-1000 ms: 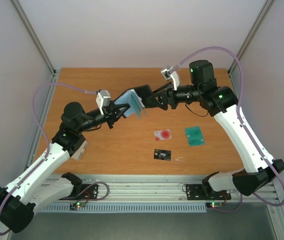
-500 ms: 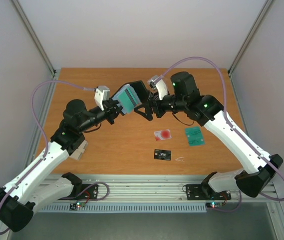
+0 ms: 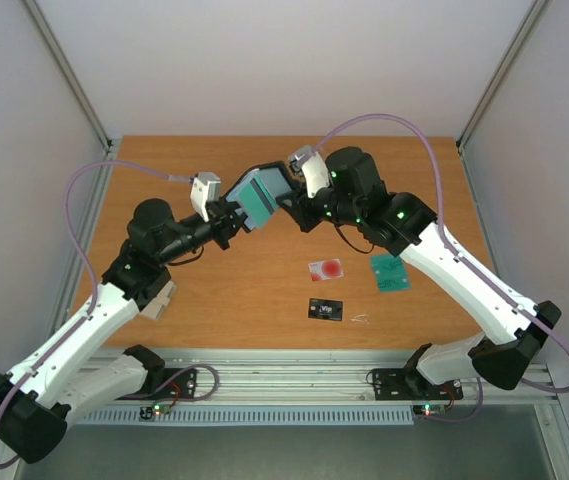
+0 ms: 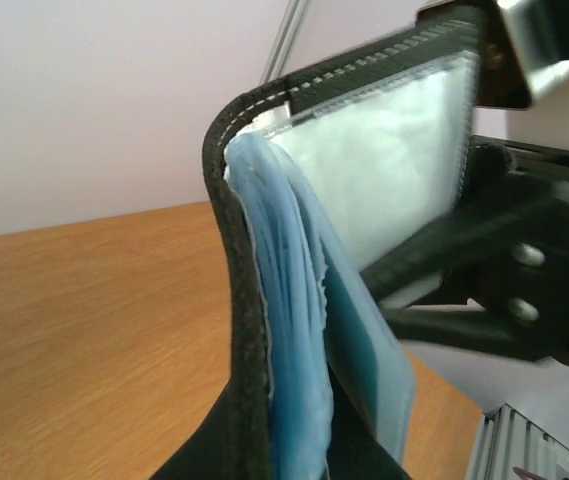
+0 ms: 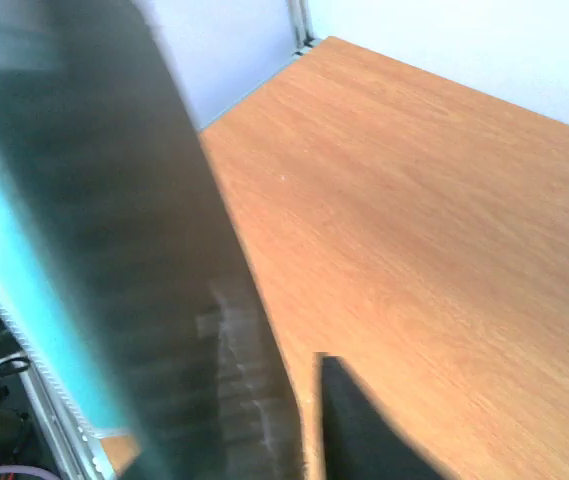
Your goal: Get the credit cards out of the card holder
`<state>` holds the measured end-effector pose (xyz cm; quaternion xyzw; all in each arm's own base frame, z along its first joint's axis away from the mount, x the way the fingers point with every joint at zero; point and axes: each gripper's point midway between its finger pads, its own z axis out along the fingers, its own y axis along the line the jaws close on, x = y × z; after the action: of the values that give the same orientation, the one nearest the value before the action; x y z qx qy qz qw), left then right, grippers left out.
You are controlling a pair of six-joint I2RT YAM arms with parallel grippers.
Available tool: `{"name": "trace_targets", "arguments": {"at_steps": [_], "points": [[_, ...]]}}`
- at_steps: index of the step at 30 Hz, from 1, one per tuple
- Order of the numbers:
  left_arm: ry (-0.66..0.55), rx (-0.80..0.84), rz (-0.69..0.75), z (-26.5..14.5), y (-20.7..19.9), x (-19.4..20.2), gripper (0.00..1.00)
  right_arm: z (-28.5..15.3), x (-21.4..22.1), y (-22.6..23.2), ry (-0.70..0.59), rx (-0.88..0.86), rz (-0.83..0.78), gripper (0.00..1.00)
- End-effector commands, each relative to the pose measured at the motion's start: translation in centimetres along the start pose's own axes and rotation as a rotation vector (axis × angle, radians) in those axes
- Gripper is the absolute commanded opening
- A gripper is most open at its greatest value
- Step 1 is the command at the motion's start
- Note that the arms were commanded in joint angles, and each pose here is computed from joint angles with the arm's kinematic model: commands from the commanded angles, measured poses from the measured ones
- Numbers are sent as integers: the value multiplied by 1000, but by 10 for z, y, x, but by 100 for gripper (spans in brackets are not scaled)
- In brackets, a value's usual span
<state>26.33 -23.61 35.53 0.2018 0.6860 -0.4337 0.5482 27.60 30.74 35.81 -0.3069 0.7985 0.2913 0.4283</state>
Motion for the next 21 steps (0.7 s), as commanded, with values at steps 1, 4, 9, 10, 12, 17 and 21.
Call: {"name": "trace_targets", "arguments": {"at_steps": [1, 4, 9, 10, 12, 17, 21], "points": [[-68, 113, 40, -8, -26, -17, 0, -22, -22, -12, -78, 24, 6, 2], [-63, 151, 67, -9, -32, -14, 0, -42, -26, -9, -124, -62, 24, 1], [-41, 321, 138, -17, -60, -3, 56, -61, -26, -11, -73, -121, 36, 1], [-44, 326, 143, -18, -61, -3, 59, -64, -25, -14, -54, -104, 35, 1], [-46, 343, 146, -18, -63, -3, 62, -69, -25, -15, -23, -88, 18, 1], [-45, 325, 129, -12, -58, -4, 67, -69, -24, 11, 27, -250, -17, 1], [-69, 187, 59, -5, -33, -8, 71, -76, -26, 29, 6, -355, -54, 1]]}}
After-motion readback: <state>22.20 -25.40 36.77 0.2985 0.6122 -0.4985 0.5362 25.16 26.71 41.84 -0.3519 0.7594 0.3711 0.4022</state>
